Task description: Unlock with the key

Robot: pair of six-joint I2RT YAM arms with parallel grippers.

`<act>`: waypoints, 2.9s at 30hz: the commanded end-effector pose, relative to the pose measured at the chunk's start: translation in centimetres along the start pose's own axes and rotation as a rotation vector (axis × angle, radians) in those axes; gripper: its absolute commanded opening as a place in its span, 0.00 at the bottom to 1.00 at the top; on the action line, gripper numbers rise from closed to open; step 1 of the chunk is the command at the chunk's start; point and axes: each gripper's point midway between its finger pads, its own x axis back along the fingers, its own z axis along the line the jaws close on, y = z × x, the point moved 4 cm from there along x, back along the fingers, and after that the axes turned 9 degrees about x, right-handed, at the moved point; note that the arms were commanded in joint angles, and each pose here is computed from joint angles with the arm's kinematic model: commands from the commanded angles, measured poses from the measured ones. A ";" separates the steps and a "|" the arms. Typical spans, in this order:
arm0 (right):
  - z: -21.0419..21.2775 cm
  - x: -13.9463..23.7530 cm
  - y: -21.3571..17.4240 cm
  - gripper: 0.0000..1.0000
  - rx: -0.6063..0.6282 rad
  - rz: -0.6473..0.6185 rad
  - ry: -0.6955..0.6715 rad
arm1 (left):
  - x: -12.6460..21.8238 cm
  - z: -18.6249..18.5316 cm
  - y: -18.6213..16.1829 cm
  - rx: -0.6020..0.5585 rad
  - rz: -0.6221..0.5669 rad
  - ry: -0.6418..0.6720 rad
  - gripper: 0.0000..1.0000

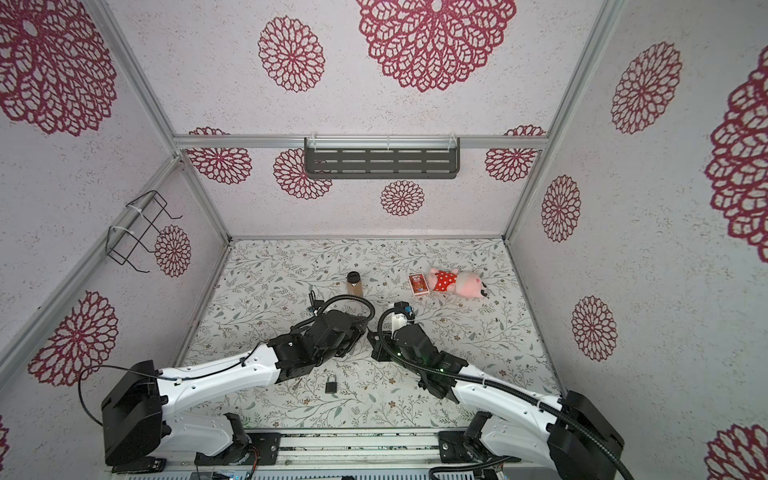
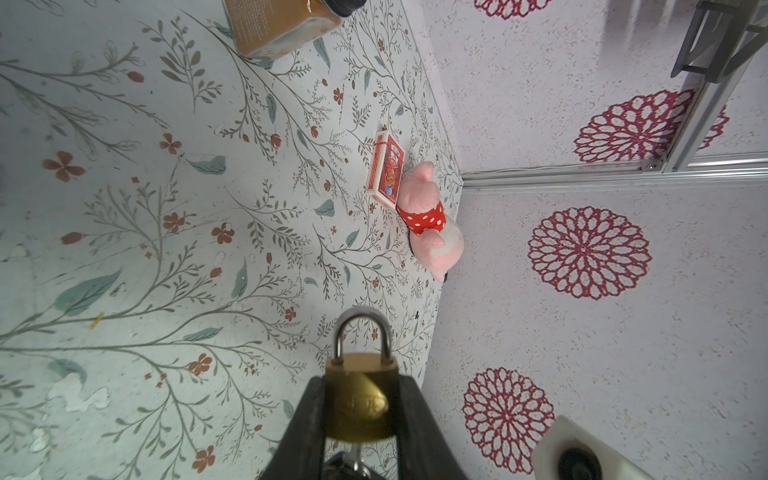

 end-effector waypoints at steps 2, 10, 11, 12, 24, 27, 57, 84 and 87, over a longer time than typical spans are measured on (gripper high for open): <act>1.6 0.8 2.4 0.00 0.029 -0.064 0.057 | 0.0 -0.7 -0.7 -0.019 0.023 -0.014 0.00; 2.6 0.9 2.7 0.00 0.023 -0.073 0.122 | -0.1 -0.9 -0.8 -0.030 0.017 -0.002 0.00; 2.6 0.7 2.5 0.00 0.016 -0.065 0.125 | -0.1 -1.0 -0.8 -0.030 0.015 -0.001 0.00; 2.5 0.6 2.4 0.00 0.014 -0.061 0.125 | -0.1 -1.0 -0.9 -0.033 0.017 -0.003 0.00; 3.1 1.2 4.3 0.00 -0.078 -0.094 0.257 | 1.0 -1.8 -2.2 -0.164 -0.031 0.043 0.00; 3.3 1.9 5.2 0.00 -0.094 -0.102 0.285 | 0.9 -1.3 -2.2 -0.192 -0.043 0.071 0.00; 4.3 1.1 5.8 0.00 -0.212 -0.093 0.284 | 2.6 -0.3 -1.7 -0.183 -0.071 0.079 0.00; 1.4 0.6 5.8 0.00 0.127 -0.016 -0.118 | 4.3 -1.8 -3.3 -0.046 0.109 -0.078 0.00; 1.5 0.7 6.1 0.00 0.170 -0.031 -0.123 | 4.5 -1.7 -3.3 -0.030 0.120 -0.081 0.00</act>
